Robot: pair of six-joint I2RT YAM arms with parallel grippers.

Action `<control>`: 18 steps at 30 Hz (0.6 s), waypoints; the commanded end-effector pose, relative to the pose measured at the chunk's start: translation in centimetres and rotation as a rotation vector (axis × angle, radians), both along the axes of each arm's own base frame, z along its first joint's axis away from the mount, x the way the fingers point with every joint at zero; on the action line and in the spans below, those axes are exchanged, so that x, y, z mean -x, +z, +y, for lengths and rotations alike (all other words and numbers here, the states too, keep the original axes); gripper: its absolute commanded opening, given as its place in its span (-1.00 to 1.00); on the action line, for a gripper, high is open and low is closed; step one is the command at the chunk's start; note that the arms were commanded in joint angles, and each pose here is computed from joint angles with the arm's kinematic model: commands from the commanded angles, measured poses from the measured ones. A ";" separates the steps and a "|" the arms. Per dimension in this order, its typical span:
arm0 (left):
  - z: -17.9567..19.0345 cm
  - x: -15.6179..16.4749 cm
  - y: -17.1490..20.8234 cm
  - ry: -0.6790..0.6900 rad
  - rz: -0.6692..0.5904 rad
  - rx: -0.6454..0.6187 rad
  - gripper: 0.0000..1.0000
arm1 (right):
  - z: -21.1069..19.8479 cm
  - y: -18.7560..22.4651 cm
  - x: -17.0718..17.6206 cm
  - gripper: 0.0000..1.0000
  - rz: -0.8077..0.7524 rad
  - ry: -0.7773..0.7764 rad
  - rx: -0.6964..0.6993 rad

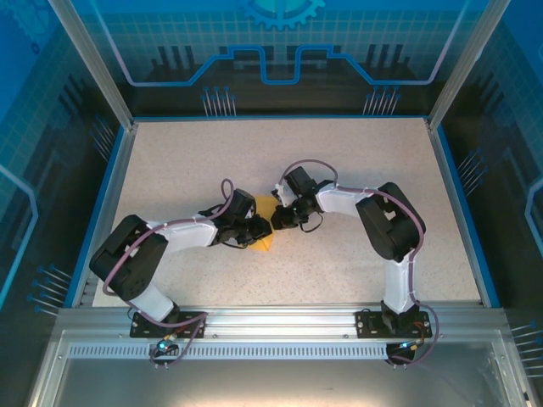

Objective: Fold a paper plane with a square sheet of paper (pick it up from the middle)
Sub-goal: Fold the triangle a second time at the center of the table.

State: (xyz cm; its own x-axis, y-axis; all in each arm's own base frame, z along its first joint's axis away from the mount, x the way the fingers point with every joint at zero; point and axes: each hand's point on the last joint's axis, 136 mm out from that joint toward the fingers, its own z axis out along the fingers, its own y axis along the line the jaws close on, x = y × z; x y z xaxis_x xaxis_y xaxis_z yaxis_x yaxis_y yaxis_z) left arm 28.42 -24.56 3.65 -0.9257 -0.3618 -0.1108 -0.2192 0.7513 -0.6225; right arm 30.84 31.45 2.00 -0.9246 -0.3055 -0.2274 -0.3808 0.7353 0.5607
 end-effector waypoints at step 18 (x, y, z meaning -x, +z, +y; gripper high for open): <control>0.6 1.5 -0.6 -0.011 0.038 0.012 -0.39 | 1.0 -0.5 -0.3 -0.78 -0.010 0.048 0.015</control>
State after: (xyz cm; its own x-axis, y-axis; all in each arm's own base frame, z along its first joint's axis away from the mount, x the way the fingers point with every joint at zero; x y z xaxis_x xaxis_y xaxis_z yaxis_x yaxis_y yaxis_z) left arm 27.39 -24.24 2.77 -0.9324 -0.3517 -0.0834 -0.2300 0.7553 -0.6137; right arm 31.53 31.84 1.81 -0.9161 -0.3214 -0.2396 -0.4009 0.7313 0.5518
